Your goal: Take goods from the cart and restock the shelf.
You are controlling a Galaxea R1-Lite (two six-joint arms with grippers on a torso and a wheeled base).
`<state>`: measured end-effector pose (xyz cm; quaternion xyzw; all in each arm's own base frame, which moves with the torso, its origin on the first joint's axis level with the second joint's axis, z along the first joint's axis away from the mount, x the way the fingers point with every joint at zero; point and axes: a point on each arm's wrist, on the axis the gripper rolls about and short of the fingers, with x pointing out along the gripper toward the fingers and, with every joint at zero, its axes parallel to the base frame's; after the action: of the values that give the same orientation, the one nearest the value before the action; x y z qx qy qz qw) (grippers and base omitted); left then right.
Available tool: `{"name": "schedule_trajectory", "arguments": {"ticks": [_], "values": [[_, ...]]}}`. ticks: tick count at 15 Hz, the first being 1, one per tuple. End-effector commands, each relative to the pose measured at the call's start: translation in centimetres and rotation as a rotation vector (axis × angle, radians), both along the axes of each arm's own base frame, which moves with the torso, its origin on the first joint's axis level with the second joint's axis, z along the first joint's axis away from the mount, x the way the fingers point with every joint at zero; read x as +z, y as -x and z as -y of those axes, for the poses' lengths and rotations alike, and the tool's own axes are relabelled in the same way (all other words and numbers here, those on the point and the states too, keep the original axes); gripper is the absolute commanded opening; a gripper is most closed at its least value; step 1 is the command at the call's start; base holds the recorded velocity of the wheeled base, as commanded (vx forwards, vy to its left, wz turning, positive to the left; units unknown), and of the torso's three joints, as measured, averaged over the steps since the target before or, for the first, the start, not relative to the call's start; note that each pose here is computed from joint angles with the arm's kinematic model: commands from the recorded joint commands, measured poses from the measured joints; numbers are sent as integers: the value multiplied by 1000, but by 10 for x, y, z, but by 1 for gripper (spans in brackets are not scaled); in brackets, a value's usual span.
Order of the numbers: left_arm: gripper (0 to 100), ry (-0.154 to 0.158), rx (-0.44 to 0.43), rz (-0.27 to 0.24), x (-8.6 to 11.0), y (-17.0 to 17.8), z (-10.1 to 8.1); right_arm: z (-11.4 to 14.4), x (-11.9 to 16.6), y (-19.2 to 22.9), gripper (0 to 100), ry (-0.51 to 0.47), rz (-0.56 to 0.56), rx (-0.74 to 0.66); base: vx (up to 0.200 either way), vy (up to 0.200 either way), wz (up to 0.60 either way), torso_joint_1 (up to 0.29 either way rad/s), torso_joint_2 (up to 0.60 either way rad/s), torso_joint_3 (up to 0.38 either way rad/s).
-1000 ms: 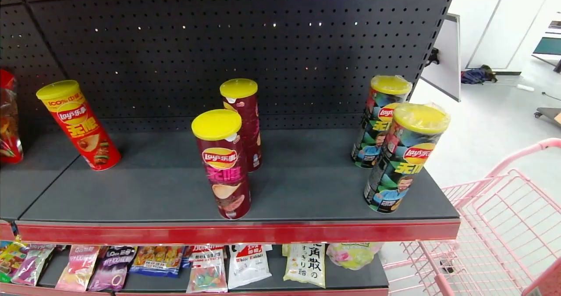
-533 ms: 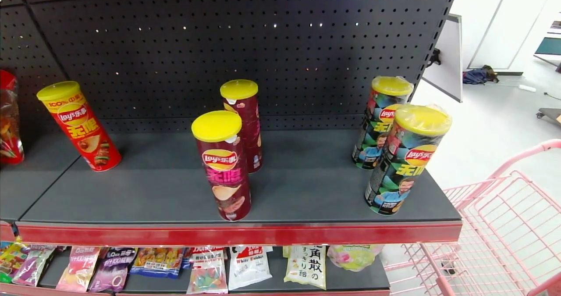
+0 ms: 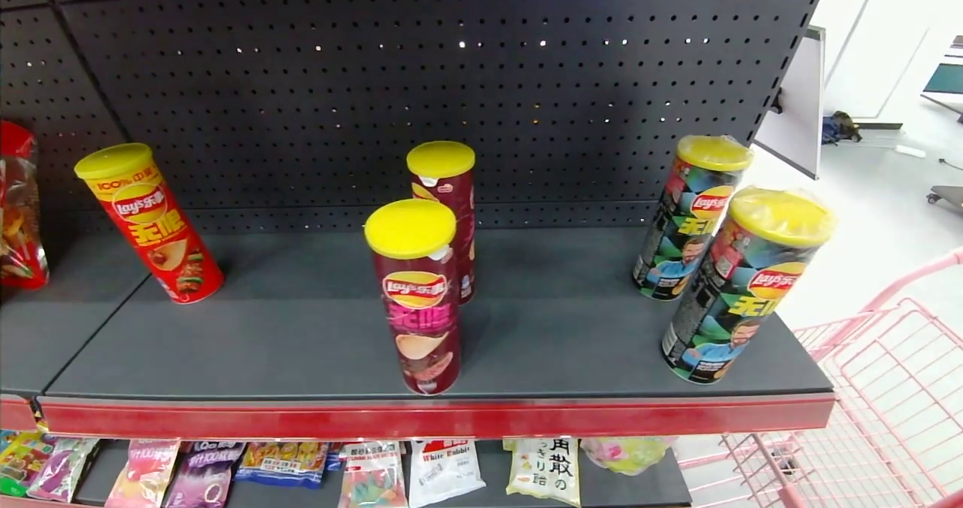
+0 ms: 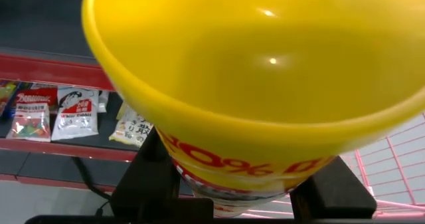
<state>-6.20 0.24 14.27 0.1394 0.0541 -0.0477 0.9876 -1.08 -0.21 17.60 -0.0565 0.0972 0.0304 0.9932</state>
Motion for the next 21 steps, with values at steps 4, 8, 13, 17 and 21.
{"name": "schedule_trajectory", "arguments": {"ticks": [4, 8, 13, 17, 21], "values": [[100, 5, -3, -1, 0, 0, 0, 0, 0, 1, 0, 0, 3, 1, 0, 200, 0, -1, -1, 2], [100, 6, -10, -3, 0, 0, 0, 0, -2, -1, 0, 7, -4, 2, 0, 200, 0, 0, -1, 1], [100, 6, -12, -6, -1, -1, 0, 0, -4, -1, 0, 7, -10, 2, 0, 200, 0, 1, 6, 1], [100, 6, -13, -9, -2, -1, 0, 0, -5, 0, 0, 7, -13, 4, 0, 200, 0, 6, 4, 2], [100, 6, -12, -10, -2, -1, 0, 0, -6, 3, 0, 6, 4, 15, 0, 200, 0, 5, 4, 2]]}}
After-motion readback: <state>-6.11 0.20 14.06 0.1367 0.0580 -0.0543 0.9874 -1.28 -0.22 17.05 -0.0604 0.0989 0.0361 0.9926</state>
